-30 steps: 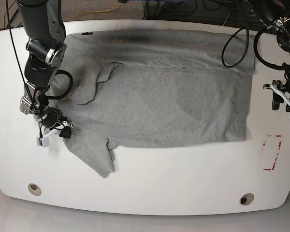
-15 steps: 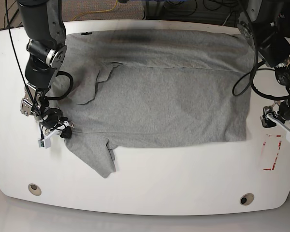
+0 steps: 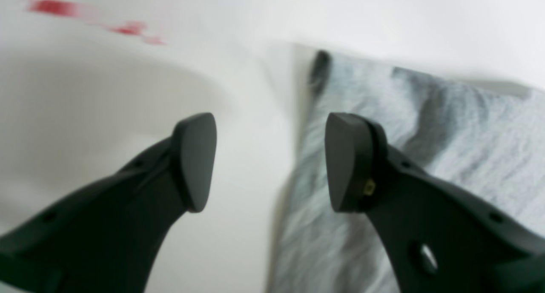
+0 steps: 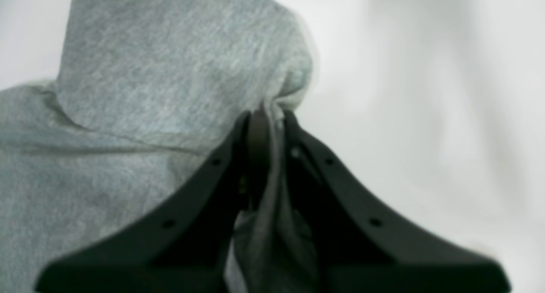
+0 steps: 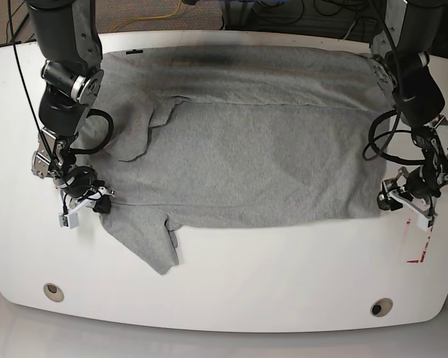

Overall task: Layout the t-shirt on the table in an organized manner, then fold the t-shirt properly
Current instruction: 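Move the left gripper to the other hem corner and grasp it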

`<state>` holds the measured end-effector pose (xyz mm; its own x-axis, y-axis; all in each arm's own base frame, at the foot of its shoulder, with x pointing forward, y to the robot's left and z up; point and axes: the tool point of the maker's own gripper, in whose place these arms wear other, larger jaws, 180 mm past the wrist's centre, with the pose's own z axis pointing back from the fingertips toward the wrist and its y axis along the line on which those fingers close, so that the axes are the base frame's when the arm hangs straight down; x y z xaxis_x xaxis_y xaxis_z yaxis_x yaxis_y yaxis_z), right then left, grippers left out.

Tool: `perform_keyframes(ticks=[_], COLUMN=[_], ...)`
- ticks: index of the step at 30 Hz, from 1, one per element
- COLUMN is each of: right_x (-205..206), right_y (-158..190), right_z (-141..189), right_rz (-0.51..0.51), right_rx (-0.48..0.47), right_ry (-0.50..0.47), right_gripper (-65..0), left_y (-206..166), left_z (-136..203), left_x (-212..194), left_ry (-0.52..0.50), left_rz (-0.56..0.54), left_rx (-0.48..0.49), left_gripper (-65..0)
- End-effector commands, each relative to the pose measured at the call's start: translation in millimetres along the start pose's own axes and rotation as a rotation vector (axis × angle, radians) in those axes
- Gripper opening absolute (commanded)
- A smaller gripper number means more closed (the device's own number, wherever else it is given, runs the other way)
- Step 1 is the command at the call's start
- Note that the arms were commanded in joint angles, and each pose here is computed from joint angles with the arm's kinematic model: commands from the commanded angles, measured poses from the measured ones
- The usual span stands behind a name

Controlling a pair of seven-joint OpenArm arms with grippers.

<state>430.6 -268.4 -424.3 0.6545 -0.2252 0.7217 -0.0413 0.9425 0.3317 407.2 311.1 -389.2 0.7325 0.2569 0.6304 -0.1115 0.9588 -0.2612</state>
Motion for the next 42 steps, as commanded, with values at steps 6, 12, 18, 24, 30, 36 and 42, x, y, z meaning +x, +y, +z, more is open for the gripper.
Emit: perform_keyframes(ticks=[6,12,18,24,30,36,42], right_x=[22,22,22,22,23,23,36], right_y=[-4,-5,-5,-5,-6,-7,-7], right_z=[4,5,5,5,5,6,9], right_rz=[0.019,0.020,0.018,0.018,0.019,0.020,0.045], right_rx=[-0.006,-0.008,-0.008,-0.008,-0.010,-0.012,-0.020], right_ry=[-0.040,-0.040,-0.041,-0.041,-0.041,-0.041,-0.065], right_gripper=[-61.0,-61.0,-61.0,-61.0,-61.4,-62.0,-65.0], left_y=[-20,-29,-46,-61,-61,-59,-59], left_z=[-11,-25,-37,-42,-43,-42,-39], left_x=[28,21,17,12,9,9,17], left_ry=[-0.082,-0.077,-0.051,-0.032,-0.027,-0.030,-0.049], left_rz=[0.012,0.054,0.048,0.039,0.038,0.037,0.023], left_rx=[-0.058,-0.090,-0.124,-0.148,-0.147,-0.145,-0.146], left_gripper=[-26.9,-26.9,-27.1,-27.4,-47.9,-65.0,-65.0])
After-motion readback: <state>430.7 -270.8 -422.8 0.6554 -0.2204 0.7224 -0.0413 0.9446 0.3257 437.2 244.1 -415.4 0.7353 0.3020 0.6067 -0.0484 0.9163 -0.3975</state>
